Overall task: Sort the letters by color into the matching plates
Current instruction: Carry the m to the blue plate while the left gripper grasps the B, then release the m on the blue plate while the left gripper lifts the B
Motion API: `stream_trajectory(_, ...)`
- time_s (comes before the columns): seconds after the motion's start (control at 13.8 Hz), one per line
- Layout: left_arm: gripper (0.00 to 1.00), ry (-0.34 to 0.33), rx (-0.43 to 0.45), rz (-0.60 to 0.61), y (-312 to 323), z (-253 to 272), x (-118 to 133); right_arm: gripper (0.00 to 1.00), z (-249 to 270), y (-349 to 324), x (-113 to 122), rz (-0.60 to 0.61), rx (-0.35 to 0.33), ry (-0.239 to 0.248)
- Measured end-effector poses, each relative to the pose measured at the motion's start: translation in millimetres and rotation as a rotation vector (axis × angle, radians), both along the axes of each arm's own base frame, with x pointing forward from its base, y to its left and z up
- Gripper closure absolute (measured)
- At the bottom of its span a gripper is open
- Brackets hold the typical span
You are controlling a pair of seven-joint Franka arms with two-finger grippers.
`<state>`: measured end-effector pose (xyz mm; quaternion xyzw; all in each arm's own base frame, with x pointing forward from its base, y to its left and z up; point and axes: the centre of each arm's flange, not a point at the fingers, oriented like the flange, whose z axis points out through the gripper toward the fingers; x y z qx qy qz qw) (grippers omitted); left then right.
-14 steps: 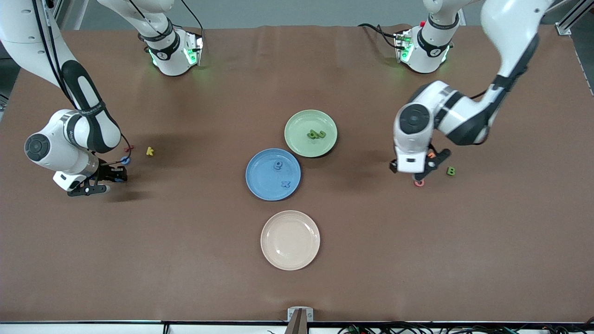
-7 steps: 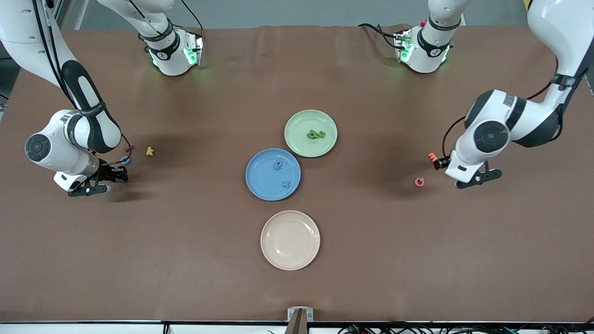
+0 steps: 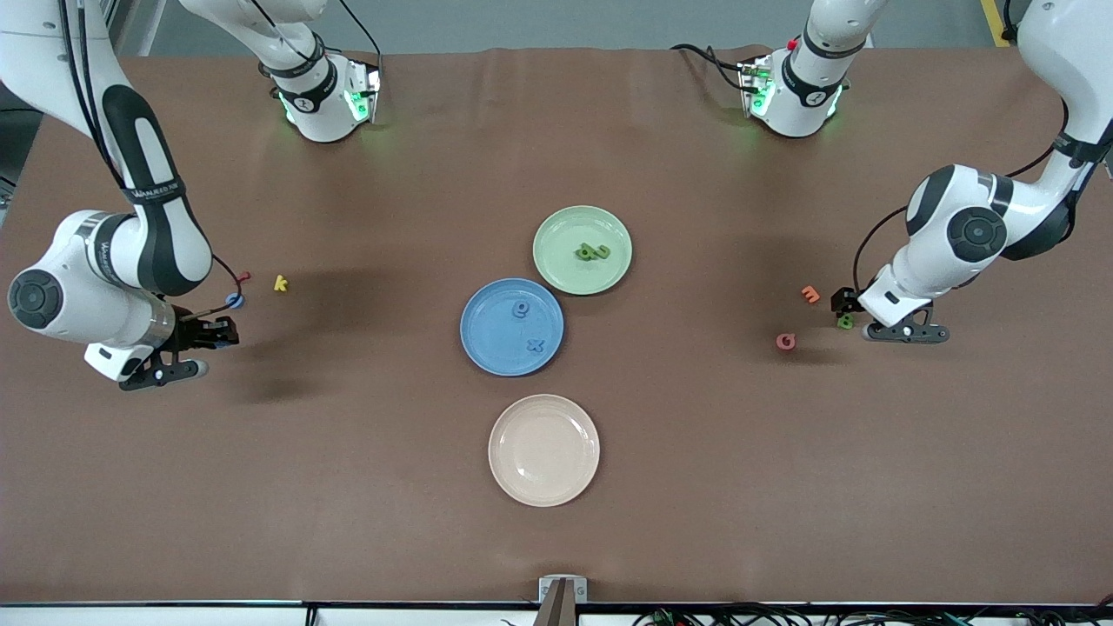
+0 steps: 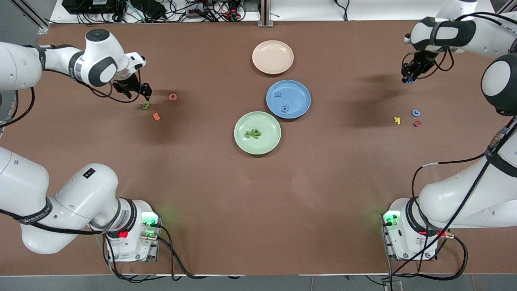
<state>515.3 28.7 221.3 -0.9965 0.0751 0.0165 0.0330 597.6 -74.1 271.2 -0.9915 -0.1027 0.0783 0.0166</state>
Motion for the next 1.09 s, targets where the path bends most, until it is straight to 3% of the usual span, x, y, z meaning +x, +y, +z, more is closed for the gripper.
stream_trajectory(0.22, 0.23, -0.009, 0.01, -0.104, 4.7, -12.8, -2.1, 0.59, 19.2, 72.1, 12.9, -0.064, -0.026, 0.03)
stream_trajectory(0.44, 0.26, -0.01, -0.017, -0.137, -2.8, -24.3, -3.3, 0.59, 26.7, 168.4, 7.4, -0.145, -0.071, 0.05)
stream_trajectory(0.73, 0.28, -0.014, -0.032, -0.164, -4.8, -33.6, -2.7, 0.59, 27.0, 294.5, -23.0, -0.275, -0.075, 0.051)
stream_trajectory(1.09, 0.38, -0.007, -0.031, -0.169, 9.4, -48.6, -2.3, 0.59, 9.5, 414.0, -64.4, -0.413, -0.067, -0.002)
